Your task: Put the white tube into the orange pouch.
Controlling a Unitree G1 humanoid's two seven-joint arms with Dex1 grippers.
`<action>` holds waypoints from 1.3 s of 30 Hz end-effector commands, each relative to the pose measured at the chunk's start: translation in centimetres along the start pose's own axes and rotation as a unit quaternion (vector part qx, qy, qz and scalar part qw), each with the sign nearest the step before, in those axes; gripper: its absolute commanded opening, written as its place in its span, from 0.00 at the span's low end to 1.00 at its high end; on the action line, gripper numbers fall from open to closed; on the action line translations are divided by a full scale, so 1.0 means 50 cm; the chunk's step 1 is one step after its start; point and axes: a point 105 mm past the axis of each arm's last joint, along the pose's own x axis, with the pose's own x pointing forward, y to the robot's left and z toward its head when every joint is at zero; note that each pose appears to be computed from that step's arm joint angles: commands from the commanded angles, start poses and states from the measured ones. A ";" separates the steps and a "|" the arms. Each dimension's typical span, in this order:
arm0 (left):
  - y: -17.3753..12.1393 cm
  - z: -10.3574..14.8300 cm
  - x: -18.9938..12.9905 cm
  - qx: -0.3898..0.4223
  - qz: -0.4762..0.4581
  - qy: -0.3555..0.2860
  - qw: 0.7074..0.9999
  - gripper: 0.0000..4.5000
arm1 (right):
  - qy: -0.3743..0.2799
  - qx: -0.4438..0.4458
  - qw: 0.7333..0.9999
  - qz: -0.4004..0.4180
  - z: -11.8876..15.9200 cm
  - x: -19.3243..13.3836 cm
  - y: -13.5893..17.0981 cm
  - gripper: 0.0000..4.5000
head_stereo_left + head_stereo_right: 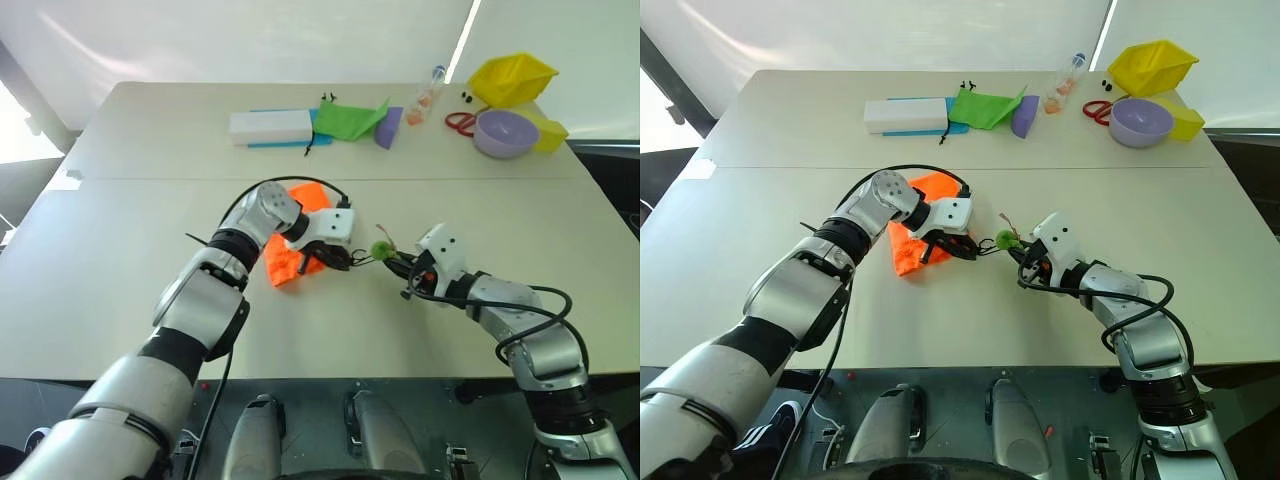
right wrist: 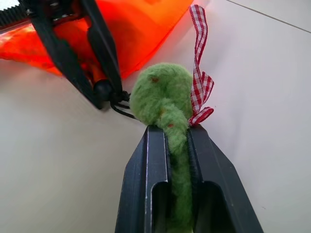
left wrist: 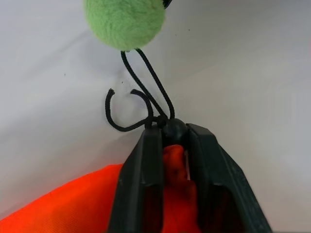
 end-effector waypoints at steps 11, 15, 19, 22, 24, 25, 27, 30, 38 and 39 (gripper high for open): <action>-0.015 -0.027 -0.023 0.027 -0.016 0.027 0.999 0.15 | -0.017 -0.030 0.999 -0.041 0.028 -0.024 -0.047 0.00; -0.014 -0.037 -0.045 0.034 -0.009 0.033 0.999 0.15 | -0.011 -0.035 0.996 -0.076 0.024 -0.038 -0.084 0.00; -0.017 -0.049 -0.067 0.036 -0.005 0.034 0.999 0.15 | -0.001 -0.037 0.995 -0.095 0.015 -0.042 -0.102 0.00; -0.027 -0.064 -0.082 0.038 -0.011 0.042 0.998 0.15 | 0.002 -0.040 0.993 -0.112 0.014 -0.047 -0.118 0.00; -0.040 -0.082 -0.095 0.036 -0.019 0.050 0.998 0.15 | 0.003 -0.042 0.992 -0.121 0.014 -0.052 -0.128 0.00; -0.047 -0.090 -0.102 0.037 -0.024 0.055 0.997 0.15 | 0.006 -0.046 0.991 -0.125 0.012 -0.055 -0.132 0.00; -0.055 -0.099 -0.115 0.035 -0.027 0.058 0.997 0.15 | 0.011 -0.049 0.990 -0.133 0.008 -0.060 -0.142 0.00; -0.056 -0.107 -0.132 0.037 -0.012 0.060 0.997 0.15 | 0.017 -0.055 0.988 -0.143 0.004 -0.065 -0.153 0.00; -0.061 -0.108 -0.138 0.020 -0.002 0.036 0.999 0.15 | 0.015 -0.082 0.987 -0.139 0.010 -0.055 -0.156 0.00; -0.062 -0.104 -0.135 0.012 -0.004 0.027 1.000 0.15 | 0.010 -0.070 0.990 -0.125 0.011 -0.050 -0.147 0.00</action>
